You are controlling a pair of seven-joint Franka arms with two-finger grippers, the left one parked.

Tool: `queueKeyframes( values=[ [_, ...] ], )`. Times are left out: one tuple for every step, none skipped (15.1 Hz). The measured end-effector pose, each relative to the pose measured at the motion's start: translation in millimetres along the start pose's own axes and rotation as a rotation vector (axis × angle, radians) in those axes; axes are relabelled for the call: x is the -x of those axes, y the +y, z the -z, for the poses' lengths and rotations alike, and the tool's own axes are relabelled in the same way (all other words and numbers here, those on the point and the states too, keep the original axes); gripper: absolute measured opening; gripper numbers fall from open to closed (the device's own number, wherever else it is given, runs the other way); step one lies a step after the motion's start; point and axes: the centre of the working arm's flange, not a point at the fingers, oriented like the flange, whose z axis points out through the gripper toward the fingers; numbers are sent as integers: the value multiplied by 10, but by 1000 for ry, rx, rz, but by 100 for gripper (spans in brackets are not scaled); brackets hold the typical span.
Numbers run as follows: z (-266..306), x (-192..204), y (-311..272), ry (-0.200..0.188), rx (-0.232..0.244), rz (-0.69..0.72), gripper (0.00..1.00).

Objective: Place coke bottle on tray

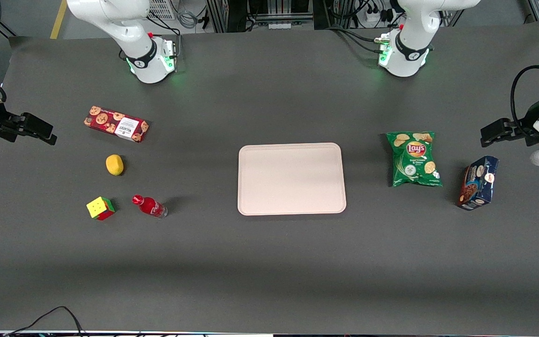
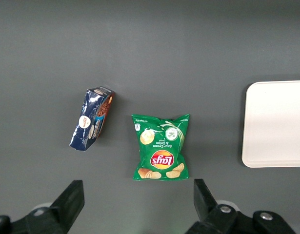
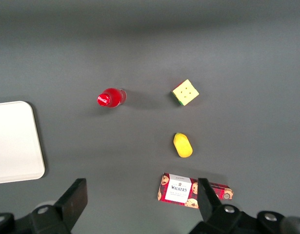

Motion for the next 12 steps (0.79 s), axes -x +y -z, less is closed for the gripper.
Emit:
queueKeyframes(
  values=[
    [-7,-3,-3,-1,0,0,100],
    [-14,-7,-7,-3,0,1,100],
    [-22,-10,-15,-4,-1,2,100],
    [-28,-11,-36,-5,-1,6,100],
    [-27,-4,-88,-5,-3,15,100],
    [-21,8,-162,-4,-4,28,100],
    [-11,29,-269,-3,-5,48,100],
    [-1,60,-393,-6,-4,71,100],
    [11,106,-540,-13,-3,98,100],
    [26,156,-703,-16,-1,128,100],
    [34,213,-866,-21,0,154,100],
    [35,256,-988,-24,2,171,100]
  ],
)
